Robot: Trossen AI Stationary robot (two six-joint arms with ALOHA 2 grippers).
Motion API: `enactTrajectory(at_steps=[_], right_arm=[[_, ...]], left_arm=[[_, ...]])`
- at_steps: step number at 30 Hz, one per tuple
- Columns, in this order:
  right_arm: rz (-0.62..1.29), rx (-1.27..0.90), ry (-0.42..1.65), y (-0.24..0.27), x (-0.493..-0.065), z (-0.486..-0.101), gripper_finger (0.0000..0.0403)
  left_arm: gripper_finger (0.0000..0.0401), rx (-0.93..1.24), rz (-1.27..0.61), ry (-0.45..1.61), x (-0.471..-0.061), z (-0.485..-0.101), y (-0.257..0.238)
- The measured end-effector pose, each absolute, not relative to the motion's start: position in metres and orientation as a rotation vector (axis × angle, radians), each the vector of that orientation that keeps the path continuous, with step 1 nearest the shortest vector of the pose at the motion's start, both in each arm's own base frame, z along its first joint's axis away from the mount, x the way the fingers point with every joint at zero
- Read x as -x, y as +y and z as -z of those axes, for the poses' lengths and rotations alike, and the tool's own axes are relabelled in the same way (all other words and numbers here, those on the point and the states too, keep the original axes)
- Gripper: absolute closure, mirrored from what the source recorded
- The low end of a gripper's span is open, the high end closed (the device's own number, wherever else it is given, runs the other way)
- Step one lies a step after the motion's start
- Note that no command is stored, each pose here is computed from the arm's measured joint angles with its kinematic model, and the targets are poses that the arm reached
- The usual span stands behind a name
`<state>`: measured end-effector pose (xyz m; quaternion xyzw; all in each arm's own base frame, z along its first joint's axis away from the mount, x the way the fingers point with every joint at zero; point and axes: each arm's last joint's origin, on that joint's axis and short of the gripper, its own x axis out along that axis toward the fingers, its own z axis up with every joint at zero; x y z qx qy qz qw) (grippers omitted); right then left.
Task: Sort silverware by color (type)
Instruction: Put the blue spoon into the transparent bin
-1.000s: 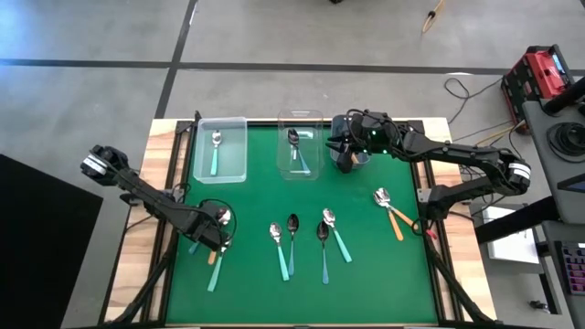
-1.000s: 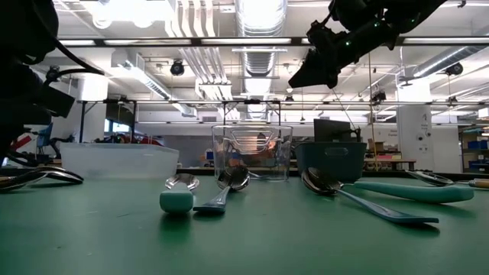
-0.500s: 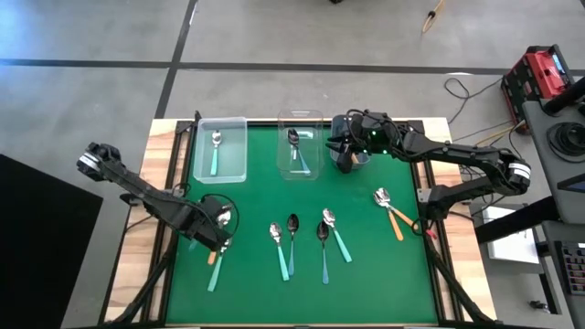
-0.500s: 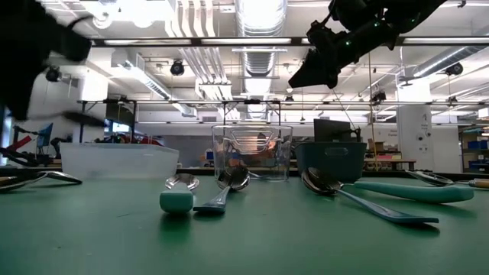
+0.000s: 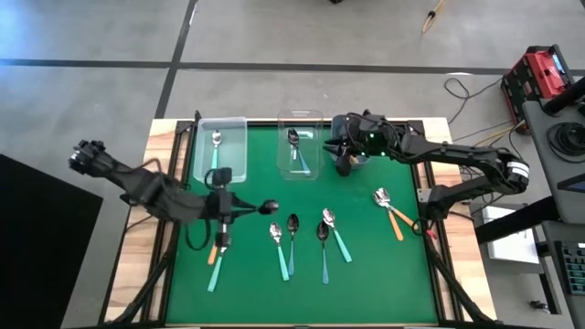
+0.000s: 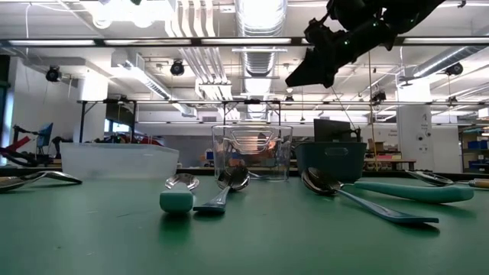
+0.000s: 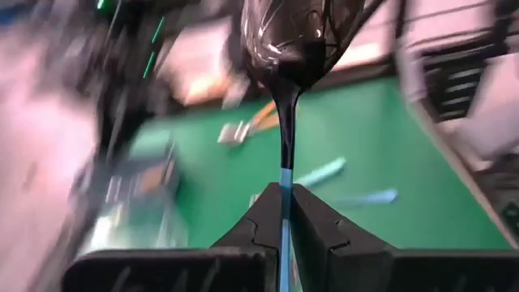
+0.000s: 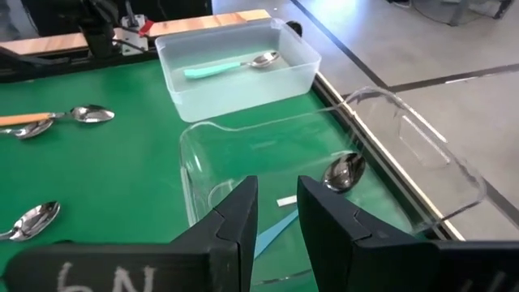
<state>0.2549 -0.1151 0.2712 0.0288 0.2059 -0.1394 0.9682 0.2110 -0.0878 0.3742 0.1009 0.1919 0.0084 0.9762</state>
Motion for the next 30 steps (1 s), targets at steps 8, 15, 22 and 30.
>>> enactTrajectory(at_steps=[8,15,22,30], right_arm=[[0.270,-0.045,0.380,-0.113,-0.259,-0.273,0.0323],[0.160,-0.021,0.301,-0.104,-0.267,-0.279,0.0323],[-0.028,0.055,0.191,-0.080,-0.277,-0.289,0.0323],[-0.118,0.127,0.041,-0.056,-0.288,-0.300,0.0323]], left_arm=[[0.0401,-0.346,0.203,0.157,-0.226,-0.373,-0.053],[0.0401,-0.298,0.290,0.007,-0.247,-0.340,-0.024],[0.0401,-0.223,0.227,-0.092,-0.258,-0.298,-0.008],[0.0401,-0.150,0.186,-0.091,-0.275,-0.264,0.003]])
